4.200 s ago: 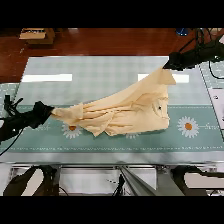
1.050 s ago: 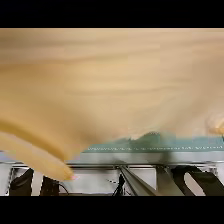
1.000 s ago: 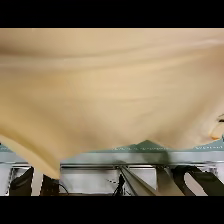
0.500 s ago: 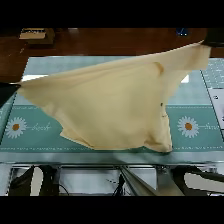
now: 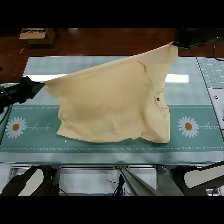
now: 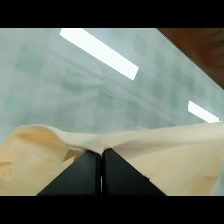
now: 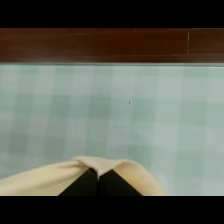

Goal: Fold the shirts.

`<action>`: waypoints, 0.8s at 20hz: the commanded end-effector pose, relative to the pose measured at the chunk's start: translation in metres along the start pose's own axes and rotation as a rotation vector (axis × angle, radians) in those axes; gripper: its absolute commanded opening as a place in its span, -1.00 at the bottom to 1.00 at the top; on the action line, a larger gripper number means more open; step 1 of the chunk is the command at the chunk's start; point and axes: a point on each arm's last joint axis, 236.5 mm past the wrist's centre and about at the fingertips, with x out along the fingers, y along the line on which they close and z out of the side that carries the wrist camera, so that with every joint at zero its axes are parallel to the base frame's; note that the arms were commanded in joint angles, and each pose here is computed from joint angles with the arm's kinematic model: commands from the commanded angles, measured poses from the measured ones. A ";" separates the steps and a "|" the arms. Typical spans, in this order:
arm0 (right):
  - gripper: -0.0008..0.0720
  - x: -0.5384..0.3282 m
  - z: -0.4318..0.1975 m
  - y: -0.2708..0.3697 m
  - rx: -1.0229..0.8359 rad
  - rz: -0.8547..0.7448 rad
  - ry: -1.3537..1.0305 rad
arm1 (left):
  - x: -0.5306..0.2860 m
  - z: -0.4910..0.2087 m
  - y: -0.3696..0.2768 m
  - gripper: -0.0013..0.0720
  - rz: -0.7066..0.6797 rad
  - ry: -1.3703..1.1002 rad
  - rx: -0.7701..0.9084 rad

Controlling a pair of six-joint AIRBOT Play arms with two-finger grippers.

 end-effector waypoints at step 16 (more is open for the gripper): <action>-0.12 -0.044 -0.075 -0.073 -0.148 -0.257 0.358 | 0.044 -0.025 0.028 0.12 -0.026 0.261 -0.058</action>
